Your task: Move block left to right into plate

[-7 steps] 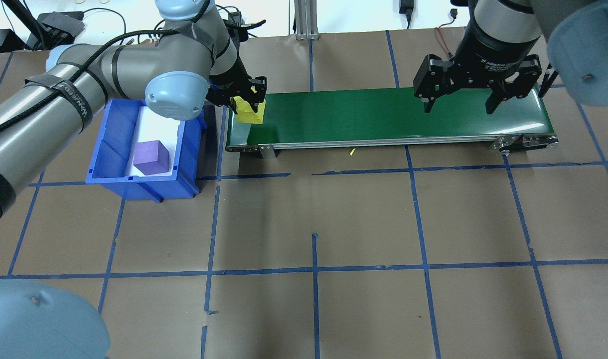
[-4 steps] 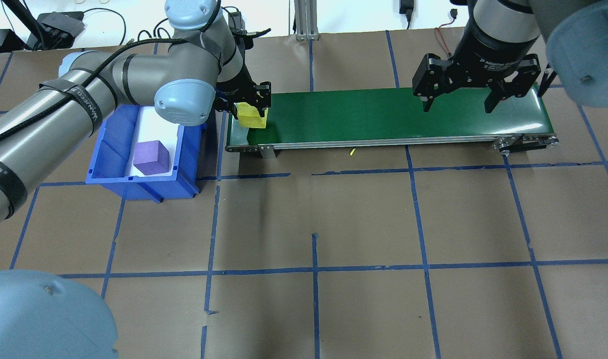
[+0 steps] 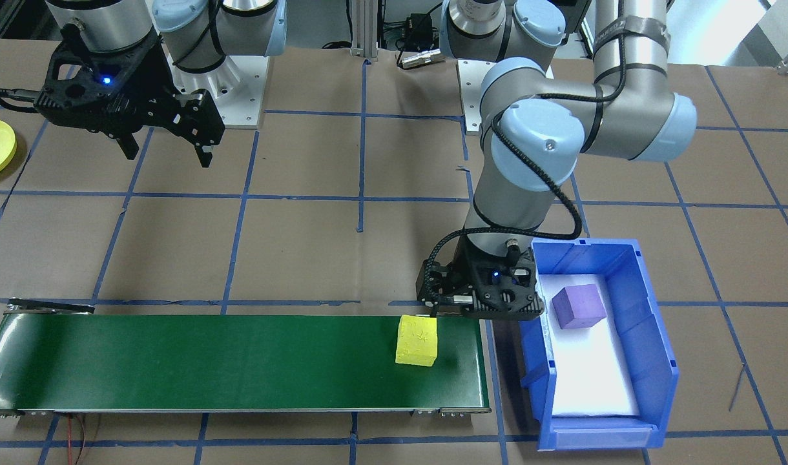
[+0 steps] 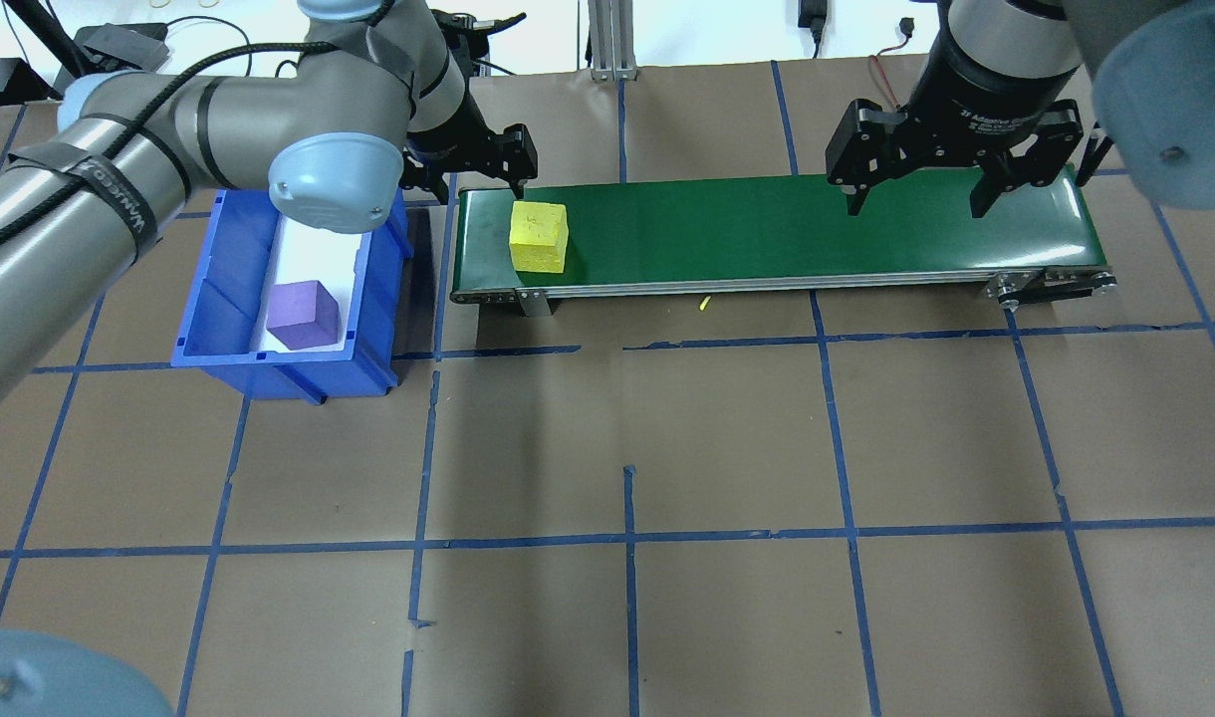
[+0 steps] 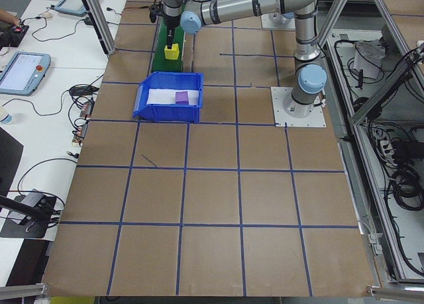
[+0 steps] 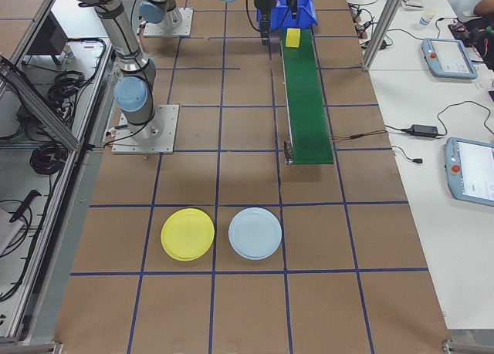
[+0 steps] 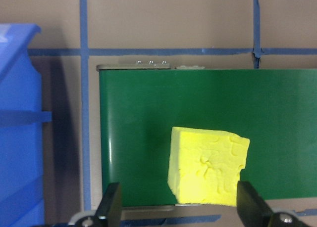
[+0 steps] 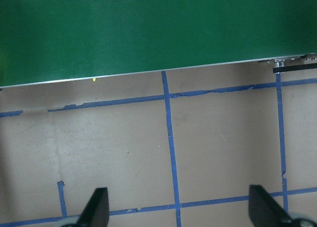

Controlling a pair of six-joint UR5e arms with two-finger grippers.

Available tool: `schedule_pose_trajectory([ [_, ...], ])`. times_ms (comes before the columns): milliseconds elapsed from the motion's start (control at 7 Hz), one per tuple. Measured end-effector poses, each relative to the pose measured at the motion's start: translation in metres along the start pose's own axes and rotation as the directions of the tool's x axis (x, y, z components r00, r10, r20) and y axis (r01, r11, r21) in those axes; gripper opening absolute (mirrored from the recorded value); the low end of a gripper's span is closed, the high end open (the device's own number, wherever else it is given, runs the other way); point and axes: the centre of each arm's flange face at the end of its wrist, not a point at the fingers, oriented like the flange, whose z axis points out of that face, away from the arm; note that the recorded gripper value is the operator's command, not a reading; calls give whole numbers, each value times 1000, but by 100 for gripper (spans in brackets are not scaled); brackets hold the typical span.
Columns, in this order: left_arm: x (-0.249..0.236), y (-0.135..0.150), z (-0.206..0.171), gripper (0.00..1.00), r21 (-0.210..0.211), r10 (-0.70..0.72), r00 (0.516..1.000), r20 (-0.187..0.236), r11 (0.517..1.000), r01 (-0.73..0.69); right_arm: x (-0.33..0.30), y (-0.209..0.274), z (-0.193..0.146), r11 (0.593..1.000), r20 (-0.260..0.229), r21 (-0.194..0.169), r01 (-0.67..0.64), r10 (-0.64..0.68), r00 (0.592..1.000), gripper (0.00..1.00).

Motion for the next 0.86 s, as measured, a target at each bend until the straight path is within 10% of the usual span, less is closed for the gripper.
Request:
schedule_pose_trajectory([
  [286, -78, -10, -11, 97, -26, -44, 996, 78, 999, 46, -3, -20, 30, 1000, 3, 4, -13, 13, 1000, 100],
  [857, -198, 13, 51, 96, -163, -172, 981, 86, 969, 184, -6, -59, 111, 998, -7, -23, -66, 65, 998, 100],
])
